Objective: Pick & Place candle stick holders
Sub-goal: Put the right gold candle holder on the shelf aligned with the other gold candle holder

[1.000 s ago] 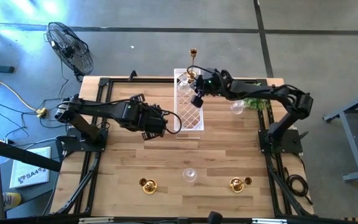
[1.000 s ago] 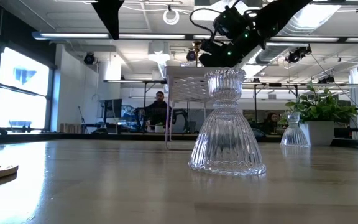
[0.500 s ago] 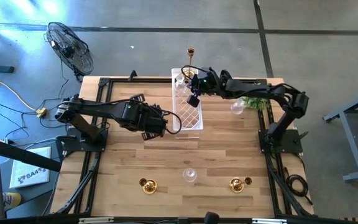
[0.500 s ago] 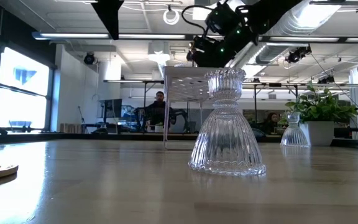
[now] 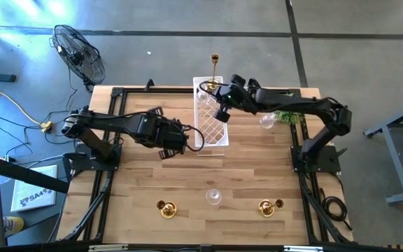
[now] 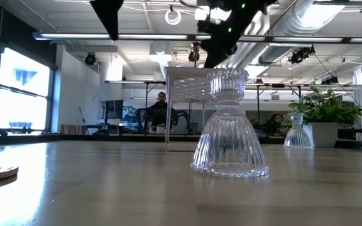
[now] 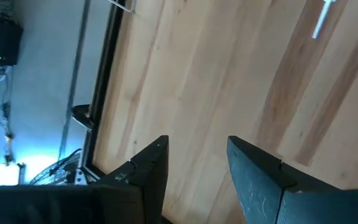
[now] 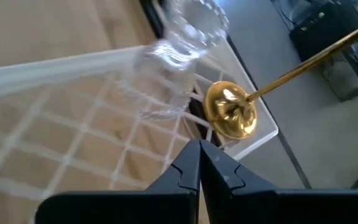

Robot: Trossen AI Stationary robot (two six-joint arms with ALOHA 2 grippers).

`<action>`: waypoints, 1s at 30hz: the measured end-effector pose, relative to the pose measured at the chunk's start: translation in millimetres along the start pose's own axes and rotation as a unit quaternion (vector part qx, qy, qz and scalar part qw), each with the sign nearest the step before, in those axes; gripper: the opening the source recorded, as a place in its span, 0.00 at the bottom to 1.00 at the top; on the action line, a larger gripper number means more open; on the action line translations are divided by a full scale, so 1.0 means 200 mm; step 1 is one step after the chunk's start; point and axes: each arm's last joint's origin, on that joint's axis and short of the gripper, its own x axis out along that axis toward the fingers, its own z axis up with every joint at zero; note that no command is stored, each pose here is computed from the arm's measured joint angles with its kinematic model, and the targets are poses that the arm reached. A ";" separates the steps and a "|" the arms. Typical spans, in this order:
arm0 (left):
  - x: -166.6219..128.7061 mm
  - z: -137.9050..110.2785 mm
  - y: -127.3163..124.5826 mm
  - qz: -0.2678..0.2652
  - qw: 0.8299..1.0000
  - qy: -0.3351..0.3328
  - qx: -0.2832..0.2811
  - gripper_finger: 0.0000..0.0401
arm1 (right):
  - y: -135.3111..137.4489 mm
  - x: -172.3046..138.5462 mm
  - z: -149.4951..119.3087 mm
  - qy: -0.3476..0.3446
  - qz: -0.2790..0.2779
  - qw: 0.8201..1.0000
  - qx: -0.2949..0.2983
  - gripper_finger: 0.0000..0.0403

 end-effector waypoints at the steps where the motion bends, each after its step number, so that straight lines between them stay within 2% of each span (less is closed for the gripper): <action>1: 0.00 0.00 0.00 -0.004 1.000 0.002 0.000 0.39 | 0.01 -0.04 0.01 -0.002 0.008 1.000 -0.007 0.00; 5: 0.00 0.00 0.00 -0.011 1.000 0.007 0.001 0.39 | 0.04 -0.23 0.01 -0.014 0.067 0.997 -0.038 0.00; 10: 0.00 0.00 0.00 -0.012 1.000 0.009 0.002 0.39 | 0.04 -0.49 0.02 -0.071 0.090 0.993 -0.031 0.01; 13: 0.00 -0.01 0.00 -0.018 1.000 0.015 0.001 0.39 | 0.04 -0.65 0.01 -0.110 0.105 0.988 -0.023 0.05; 18: 0.00 -0.01 0.00 -0.025 0.999 0.023 -0.007 0.39 | 0.03 -0.87 -0.05 -0.137 0.147 0.979 -0.008 0.16; 25: 0.00 -0.01 0.00 -0.025 0.999 0.023 -0.008 0.39 | 0.06 -1.02 -0.16 -0.099 0.203 0.973 0.044 0.39; 28: 0.00 -0.01 0.00 -0.028 0.999 0.024 -0.008 0.39 | 0.14 -1.08 -0.15 -0.109 0.273 0.955 0.036 0.49; 30: 0.00 -0.01 0.00 -0.027 0.999 0.024 -0.008 0.39 | 0.21 -1.13 -0.15 -0.122 0.337 0.934 0.016 0.54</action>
